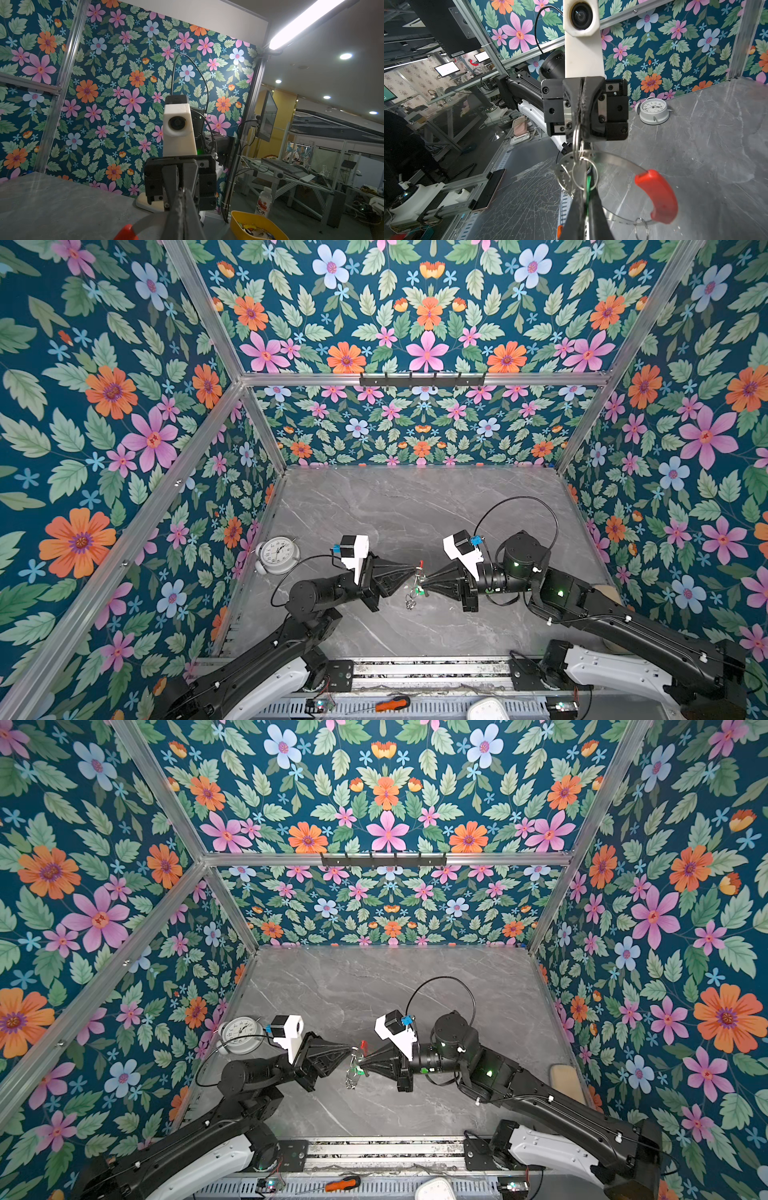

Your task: Remove the keys from the keyring

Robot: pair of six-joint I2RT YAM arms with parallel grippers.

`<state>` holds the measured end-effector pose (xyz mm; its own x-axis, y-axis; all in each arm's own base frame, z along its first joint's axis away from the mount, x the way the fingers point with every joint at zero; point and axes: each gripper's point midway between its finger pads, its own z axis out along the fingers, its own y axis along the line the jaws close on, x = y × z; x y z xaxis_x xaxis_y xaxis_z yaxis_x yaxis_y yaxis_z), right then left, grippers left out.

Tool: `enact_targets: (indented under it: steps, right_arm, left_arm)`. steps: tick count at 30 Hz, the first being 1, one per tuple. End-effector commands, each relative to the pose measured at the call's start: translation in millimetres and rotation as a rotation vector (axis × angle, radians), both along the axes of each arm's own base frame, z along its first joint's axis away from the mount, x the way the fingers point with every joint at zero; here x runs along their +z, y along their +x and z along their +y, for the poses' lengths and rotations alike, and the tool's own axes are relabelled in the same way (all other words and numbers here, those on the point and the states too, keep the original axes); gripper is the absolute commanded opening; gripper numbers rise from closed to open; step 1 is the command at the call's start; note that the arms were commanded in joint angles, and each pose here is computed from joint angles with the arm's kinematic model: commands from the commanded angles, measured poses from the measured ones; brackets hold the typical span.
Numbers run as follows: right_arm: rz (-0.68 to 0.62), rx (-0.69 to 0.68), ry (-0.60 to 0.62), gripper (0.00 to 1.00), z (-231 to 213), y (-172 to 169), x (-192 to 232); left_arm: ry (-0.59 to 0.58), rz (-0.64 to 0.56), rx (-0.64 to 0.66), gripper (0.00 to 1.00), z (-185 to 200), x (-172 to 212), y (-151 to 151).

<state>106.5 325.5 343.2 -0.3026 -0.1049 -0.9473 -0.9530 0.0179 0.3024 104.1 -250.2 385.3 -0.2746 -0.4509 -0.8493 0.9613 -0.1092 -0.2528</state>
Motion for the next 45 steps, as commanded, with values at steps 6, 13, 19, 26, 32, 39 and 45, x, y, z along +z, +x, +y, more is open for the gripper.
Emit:
enact_targets:
  steps: [6,13,19,26,32,39,45]
  right_arm:
    - [0.044,0.000,-0.051,0.00,-8,-6,-14]
    - [0.065,-0.003,-0.063,0.00,-7,-5,-19]
    - [0.071,-0.003,-0.056,0.29,-5,-4,-18]
    - [-0.013,-0.090,0.010,0.49,-23,0,10]
    - [-0.064,-0.168,0.139,0.52,-24,14,49]
    - [-0.041,-0.178,0.184,0.52,-9,26,60]
    - [-0.010,-0.172,0.179,0.48,-2,29,51]
  left_arm:
    - [-0.009,-0.054,0.053,0.00,4,10,1]
    - [0.020,-0.052,0.060,0.00,2,10,2]
    - [0.054,-0.041,0.042,0.00,-4,9,3]
    - [0.090,-0.037,0.067,0.00,-5,5,7]
    - [0.102,-0.028,0.080,0.00,-6,3,10]
    - [0.097,-0.016,0.096,0.00,-5,3,13]
    - [0.086,-0.005,0.126,0.00,-2,1,17]
